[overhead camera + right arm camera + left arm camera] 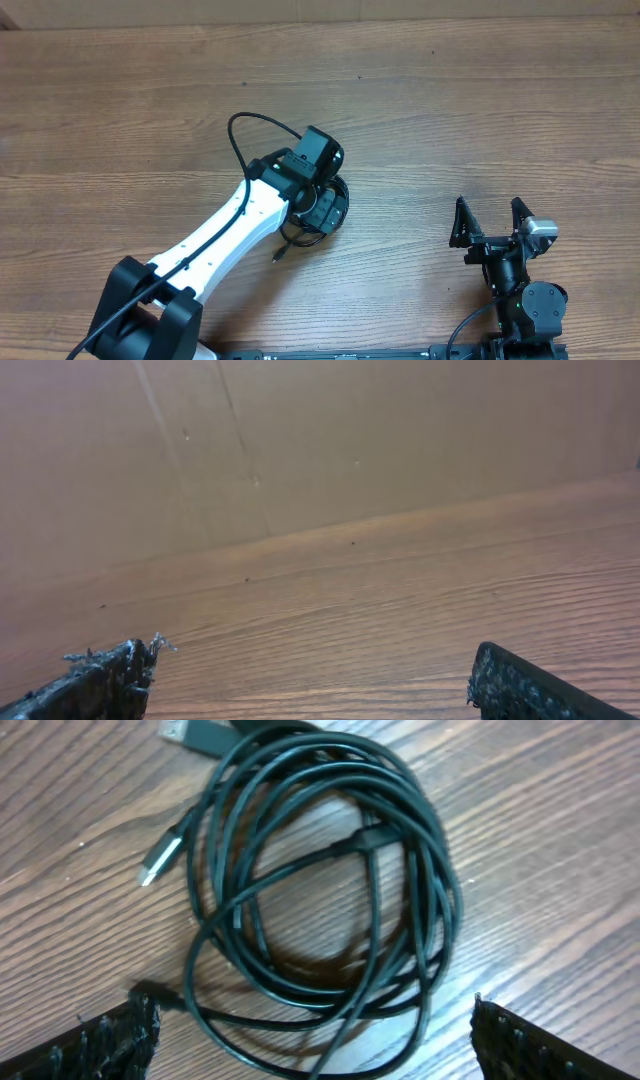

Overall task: Untangle cables
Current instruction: 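Lower the left gripper onto the cable bundle and close on it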

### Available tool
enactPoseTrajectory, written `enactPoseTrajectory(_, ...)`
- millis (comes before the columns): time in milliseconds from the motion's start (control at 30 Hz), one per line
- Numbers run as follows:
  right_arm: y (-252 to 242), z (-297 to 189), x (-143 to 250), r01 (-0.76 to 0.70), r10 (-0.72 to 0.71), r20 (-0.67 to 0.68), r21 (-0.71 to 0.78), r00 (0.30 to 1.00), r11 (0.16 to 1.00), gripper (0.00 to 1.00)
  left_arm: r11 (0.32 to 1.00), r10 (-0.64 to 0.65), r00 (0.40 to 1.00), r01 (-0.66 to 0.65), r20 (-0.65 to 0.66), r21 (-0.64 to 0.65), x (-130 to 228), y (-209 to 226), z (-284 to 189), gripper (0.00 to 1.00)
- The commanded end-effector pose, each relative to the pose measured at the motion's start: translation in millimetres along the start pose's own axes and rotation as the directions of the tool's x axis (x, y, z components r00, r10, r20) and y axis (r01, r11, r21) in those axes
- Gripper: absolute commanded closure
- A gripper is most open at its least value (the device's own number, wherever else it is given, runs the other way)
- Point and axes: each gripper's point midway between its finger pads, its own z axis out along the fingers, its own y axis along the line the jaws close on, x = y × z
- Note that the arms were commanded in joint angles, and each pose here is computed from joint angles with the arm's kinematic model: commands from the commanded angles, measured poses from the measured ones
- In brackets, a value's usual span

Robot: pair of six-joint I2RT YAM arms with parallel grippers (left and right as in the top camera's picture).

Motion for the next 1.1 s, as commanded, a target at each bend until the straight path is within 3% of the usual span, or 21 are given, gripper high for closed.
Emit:
enactPoseTrajectory(0, -3, 0, 2, 0.007, -0.007, 0.003, 0.011, 1.000, 1.000, 0.00, 1.000, 0.020, 1.000, -0.020, 0.009, 0.005, -5, -15, -1, 0.00)
enactPoseTrajectory(467, -3, 0, 2, 0.007, -0.007, 0.003, 0.011, 1.000, 1.000, 0.00, 0.998, -0.005, 0.998, 0.002, 0.057, 0.061, -14, -47, 7, 0.00)
enactPoseTrajectory(1067, -3, 0, 2, 0.007, -0.007, 0.003, 0.011, 1.000, 1.000, 0.00, 0.997, 0.008, 1.000, -0.008, 0.002, 0.078, -9, -79, 64, 0.00)
